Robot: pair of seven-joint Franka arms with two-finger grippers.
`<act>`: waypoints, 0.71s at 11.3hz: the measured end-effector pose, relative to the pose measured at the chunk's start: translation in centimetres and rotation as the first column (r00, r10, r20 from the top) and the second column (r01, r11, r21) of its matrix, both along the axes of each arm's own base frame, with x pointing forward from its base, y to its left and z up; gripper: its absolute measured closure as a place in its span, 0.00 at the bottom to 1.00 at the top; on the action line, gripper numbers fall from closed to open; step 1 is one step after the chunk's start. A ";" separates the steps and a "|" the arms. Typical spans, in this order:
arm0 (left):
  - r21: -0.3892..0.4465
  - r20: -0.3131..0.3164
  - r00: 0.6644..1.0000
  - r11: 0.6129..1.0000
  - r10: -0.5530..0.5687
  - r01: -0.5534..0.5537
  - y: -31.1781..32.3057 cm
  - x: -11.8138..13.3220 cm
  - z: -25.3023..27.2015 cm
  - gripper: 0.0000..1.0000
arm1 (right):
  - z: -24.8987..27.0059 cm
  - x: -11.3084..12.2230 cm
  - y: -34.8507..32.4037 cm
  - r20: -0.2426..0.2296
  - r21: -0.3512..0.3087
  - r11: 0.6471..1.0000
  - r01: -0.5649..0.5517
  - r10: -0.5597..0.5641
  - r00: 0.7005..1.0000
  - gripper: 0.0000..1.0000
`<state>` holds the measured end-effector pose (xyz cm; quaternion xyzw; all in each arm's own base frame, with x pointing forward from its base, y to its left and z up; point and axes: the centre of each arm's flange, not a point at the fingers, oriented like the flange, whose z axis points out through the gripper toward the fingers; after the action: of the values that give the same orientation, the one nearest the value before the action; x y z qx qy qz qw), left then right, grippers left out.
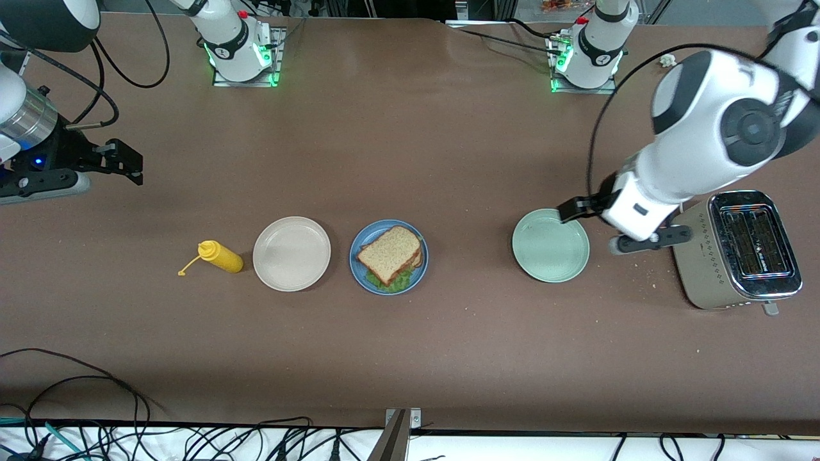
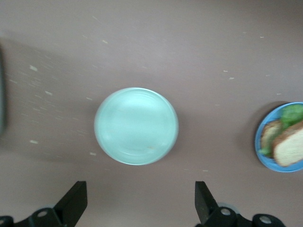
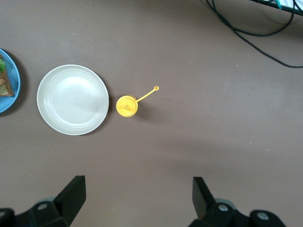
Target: Make sandwich in blue plate with both arms
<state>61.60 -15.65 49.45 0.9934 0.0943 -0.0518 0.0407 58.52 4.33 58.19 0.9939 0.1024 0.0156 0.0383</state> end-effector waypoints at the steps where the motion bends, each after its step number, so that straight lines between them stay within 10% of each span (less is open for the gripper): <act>1: 0.044 0.005 0.999 0.998 -0.049 0.049 2.3 -0.2 1.2 0.00 | 0.4 0.0 -0.1 0.007 -0.007 1.000 0.000 0.000 1.000 0.00; 8: 0.067 -0.036 0.979 0.976 -0.203 0.205 12.2 -1.4 5.6 0.01 | 1.5 -0.6 0.7 -0.022 -0.008 1.000 0.000 0.000 1.000 0.00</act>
<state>60.21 -3.43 55.09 0.9978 -0.0058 -0.0666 -0.0010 57.97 5.08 59.68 0.9938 0.1027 0.0044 0.0412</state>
